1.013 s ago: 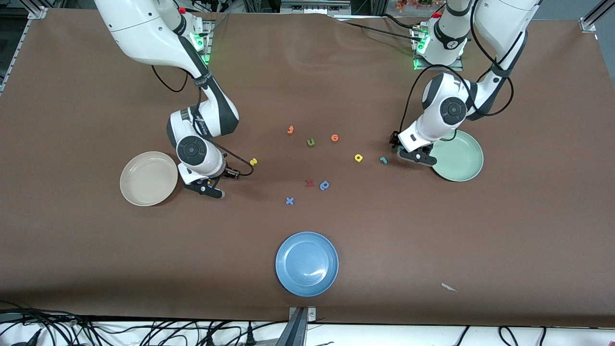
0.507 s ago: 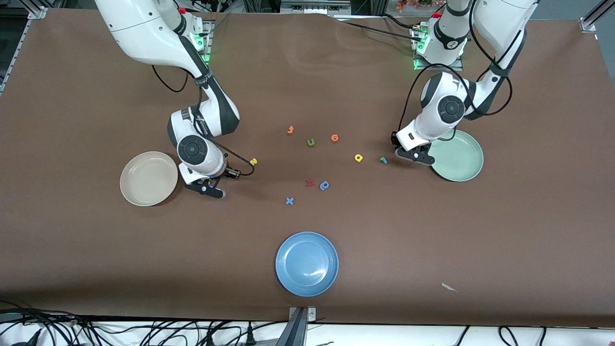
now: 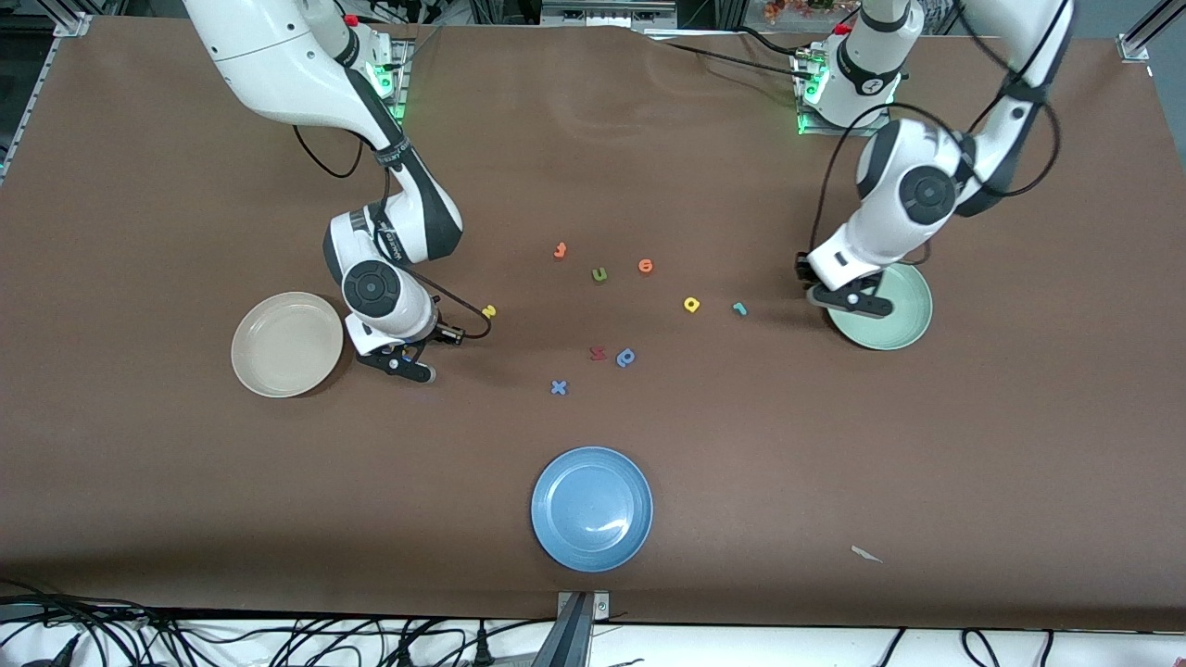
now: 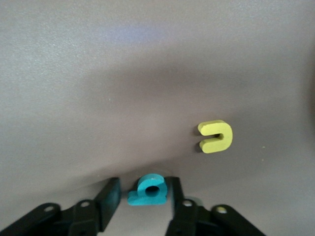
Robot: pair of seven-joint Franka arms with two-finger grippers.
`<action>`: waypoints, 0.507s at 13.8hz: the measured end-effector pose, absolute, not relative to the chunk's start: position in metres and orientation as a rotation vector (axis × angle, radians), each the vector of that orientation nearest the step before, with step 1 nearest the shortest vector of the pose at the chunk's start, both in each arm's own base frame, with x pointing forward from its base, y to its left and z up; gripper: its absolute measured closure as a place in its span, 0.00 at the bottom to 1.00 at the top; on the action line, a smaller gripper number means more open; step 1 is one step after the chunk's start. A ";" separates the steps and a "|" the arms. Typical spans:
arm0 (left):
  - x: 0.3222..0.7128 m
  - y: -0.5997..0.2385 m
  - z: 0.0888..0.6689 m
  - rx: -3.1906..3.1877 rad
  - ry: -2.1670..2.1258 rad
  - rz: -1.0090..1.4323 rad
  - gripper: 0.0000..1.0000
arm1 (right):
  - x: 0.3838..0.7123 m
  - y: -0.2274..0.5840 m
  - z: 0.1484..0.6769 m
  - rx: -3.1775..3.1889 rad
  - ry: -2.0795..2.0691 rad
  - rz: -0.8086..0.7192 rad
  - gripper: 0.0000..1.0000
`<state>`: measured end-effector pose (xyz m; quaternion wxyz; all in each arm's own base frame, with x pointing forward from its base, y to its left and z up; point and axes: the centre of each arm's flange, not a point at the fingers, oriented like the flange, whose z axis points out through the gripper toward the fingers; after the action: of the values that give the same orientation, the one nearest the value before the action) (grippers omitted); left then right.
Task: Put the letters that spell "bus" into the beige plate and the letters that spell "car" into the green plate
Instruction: 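Drop the b on the beige plate while the left gripper drops the c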
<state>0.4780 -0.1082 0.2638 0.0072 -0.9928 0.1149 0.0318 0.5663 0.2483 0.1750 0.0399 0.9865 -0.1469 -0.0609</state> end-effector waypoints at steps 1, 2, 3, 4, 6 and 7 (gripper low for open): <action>0.481 -0.096 0.275 -3.065 0.383 0.073 0.69 | 0.566 0.249 0.175 3.023 -0.450 -0.187 0.56; 0.483 -0.083 0.280 -3.041 0.389 0.061 0.69 | 0.567 0.249 0.176 3.024 -0.450 -0.184 0.63; 0.483 -0.071 0.278 -3.029 0.384 0.066 0.69 | 0.567 0.247 0.179 3.023 -0.453 -0.184 0.64; 0.482 -0.059 0.274 -3.024 0.377 0.083 0.69 | 0.567 0.247 0.178 3.022 -0.453 -0.185 0.65; 0.480 -0.047 0.262 -3.031 0.359 0.113 0.69 | 0.567 0.247 0.178 3.022 -0.453 -0.185 0.65; 0.480 -0.044 0.256 -3.038 0.351 0.118 0.69 | 0.567 0.247 0.178 3.022 -0.453 -0.185 0.65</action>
<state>0.4801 -0.0441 0.2556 0.0406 -0.9918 0.1147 0.0384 0.5670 0.2471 0.1779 0.0401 0.9864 -0.1478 -0.0604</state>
